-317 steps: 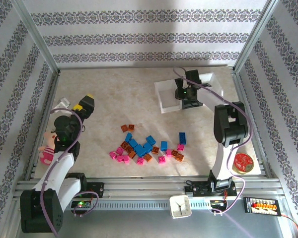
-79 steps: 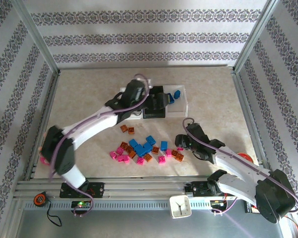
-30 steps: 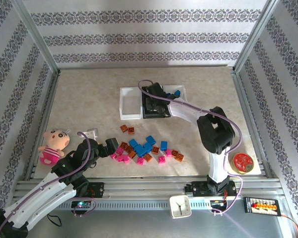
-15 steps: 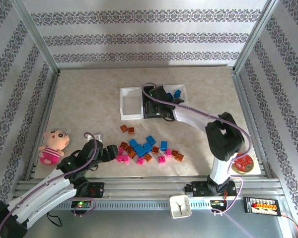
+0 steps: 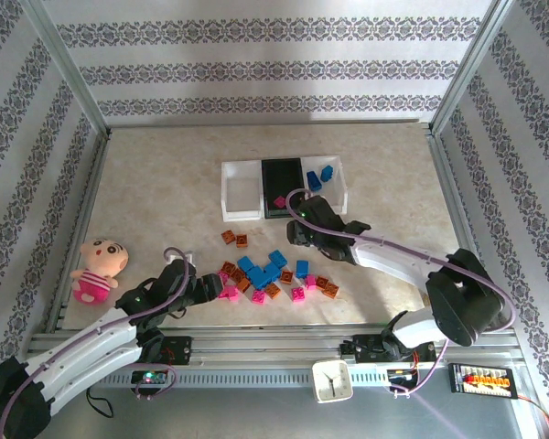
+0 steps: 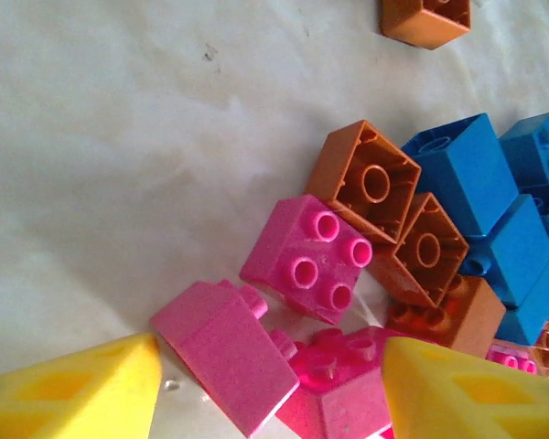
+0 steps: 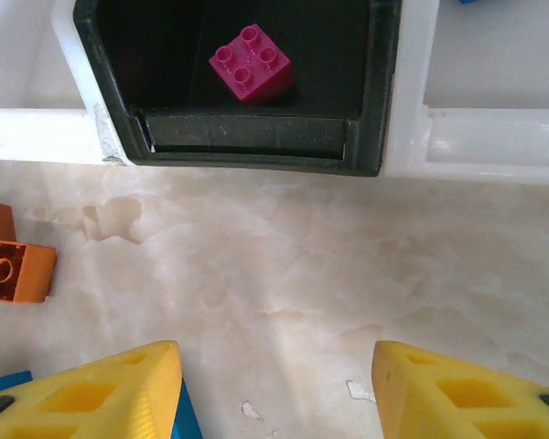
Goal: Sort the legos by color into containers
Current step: Pick up the lego from the middle-left of the table, then place the lego in the container.
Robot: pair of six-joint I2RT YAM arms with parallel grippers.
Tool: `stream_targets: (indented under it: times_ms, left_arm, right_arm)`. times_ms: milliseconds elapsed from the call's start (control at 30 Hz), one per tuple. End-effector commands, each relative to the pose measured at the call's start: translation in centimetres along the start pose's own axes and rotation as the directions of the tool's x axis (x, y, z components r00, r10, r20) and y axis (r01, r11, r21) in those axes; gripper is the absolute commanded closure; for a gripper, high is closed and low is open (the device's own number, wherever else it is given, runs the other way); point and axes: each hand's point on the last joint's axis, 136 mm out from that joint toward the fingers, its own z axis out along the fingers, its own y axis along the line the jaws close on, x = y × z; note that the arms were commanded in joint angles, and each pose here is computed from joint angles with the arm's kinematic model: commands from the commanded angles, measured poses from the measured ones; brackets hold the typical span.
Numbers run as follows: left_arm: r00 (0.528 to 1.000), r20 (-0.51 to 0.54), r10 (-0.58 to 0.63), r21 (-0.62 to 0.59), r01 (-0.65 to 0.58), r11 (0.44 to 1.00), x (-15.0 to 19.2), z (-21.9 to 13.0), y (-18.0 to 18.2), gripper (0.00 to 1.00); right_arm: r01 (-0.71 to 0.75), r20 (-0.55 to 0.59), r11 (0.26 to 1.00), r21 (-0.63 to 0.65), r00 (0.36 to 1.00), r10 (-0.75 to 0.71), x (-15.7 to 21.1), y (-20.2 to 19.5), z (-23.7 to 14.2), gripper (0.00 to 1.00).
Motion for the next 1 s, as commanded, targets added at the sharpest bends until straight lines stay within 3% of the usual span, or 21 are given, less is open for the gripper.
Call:
stream_targets:
  times_ms: [0, 200, 500, 733, 800, 967]
  left_arm:
    - [0.999, 0.037, -0.009, -0.026, 0.010, 1.000, -1.0, 0.2, 0.1, 0.42]
    - [0.999, 0.045, -0.021, -0.124, 0.027, 0.992, -0.9, 0.1, 1.9, 0.58]
    - [0.998, 0.067, 0.011, -0.050, -0.008, 0.999, -2.5, -1.3, -0.7, 0.80]
    - [0.985, 0.087, 0.151, 0.088, -0.159, 0.983, -8.4, -1.9, -10.3, 0.83]
    - [0.979, 0.092, 0.182, 0.147, -0.194, 0.970, -10.5, -0.5, -14.3, 0.83]
    - [0.961, 0.096, 0.259, 0.160, -0.271, 0.949, -15.3, 4.7, -20.9, 0.84]
  right_arm:
    - [-0.019, 0.048, 1.000, -0.015, 0.999, 0.020, -0.4, 0.3, -1.0, 0.43]
    - [-0.027, 0.070, 1.000, -0.012, 0.997, 0.028, -0.3, -0.3, -2.0, 0.43]
    - [-0.053, 0.119, 0.998, 0.017, 0.992, 0.050, -0.3, -2.1, -3.8, 0.43]
    - [-0.102, 0.169, 0.994, 0.027, 0.981, 0.096, 0.5, -4.2, -5.6, 0.43]
    - [-0.114, 0.156, 0.993, 0.033, 0.982, 0.108, 1.3, -4.7, -5.4, 0.43]
    - [-0.137, 0.110, 0.989, 0.051, 0.985, 0.131, 3.5, -5.7, -4.8, 0.43]
